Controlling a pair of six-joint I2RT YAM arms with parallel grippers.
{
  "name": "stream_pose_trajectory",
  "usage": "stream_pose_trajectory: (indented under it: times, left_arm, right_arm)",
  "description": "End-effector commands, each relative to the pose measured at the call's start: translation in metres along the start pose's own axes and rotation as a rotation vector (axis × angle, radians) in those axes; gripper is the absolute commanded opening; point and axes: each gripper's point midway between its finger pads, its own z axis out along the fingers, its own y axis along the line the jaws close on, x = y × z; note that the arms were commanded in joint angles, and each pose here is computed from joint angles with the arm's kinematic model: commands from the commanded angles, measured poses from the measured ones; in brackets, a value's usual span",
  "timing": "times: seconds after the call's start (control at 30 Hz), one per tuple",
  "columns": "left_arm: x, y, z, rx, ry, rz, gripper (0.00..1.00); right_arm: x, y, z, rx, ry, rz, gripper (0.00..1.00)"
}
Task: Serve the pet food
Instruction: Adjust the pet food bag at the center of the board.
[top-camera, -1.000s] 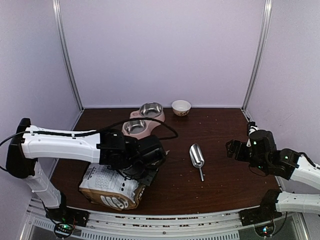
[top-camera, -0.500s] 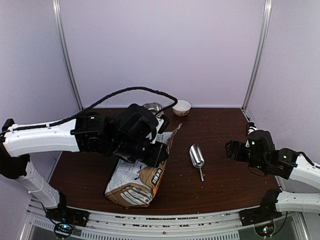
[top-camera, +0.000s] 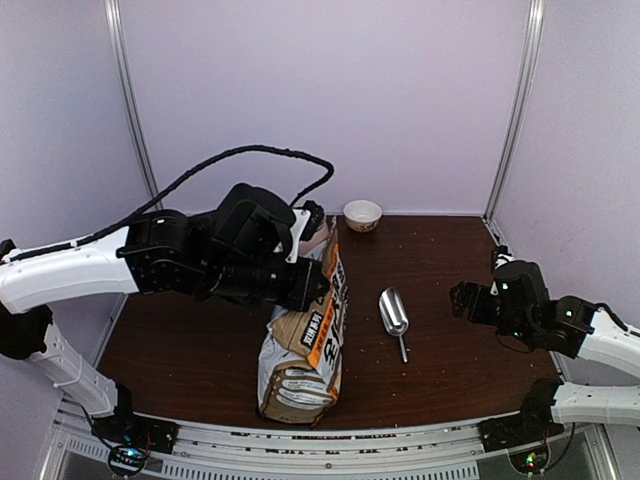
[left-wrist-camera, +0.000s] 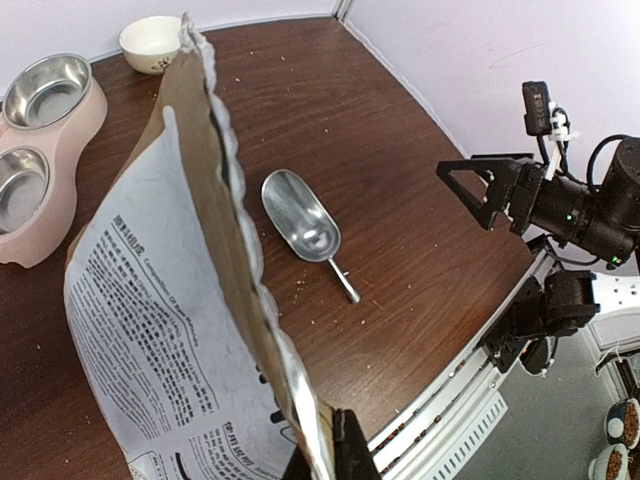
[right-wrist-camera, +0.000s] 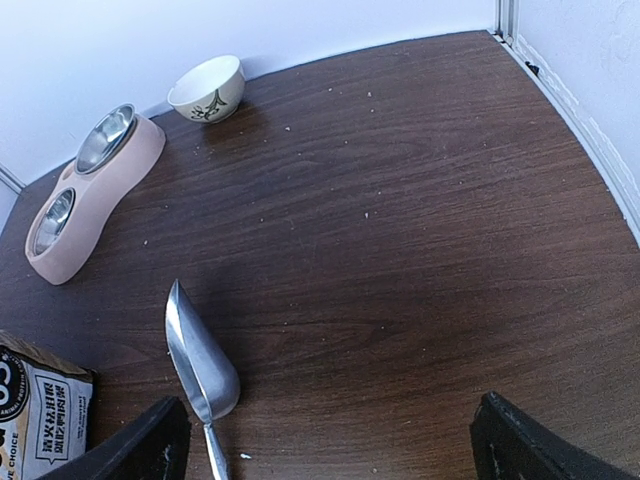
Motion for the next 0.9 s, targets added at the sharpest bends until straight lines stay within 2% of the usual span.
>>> stream_pose_trajectory:
  times: [0.0,0.3,0.63,0.87]
  left_arm:
    - [-0.109,-0.038,-0.077,0.232,-0.413,-0.156,0.00]
    - [-0.132,-0.051,-0.100,0.344,-0.509,-0.138,0.00]
    - [-0.161,-0.037,-0.127,0.349,-0.632,-0.156,0.00]
    - [-0.151,-0.036,-0.115,0.377,-0.606,-0.168,0.00]
  right_arm:
    - [-0.004,0.002,-0.003,0.000,-0.006,0.011,1.00]
    - [-0.005,0.003,-0.003,-0.002,-0.006,0.015,1.00]
    - [-0.002,0.000,-0.003,0.003,0.003,0.015,1.00]
    - [-0.001,-0.001,-0.003,0.007,0.006,0.016,1.00]
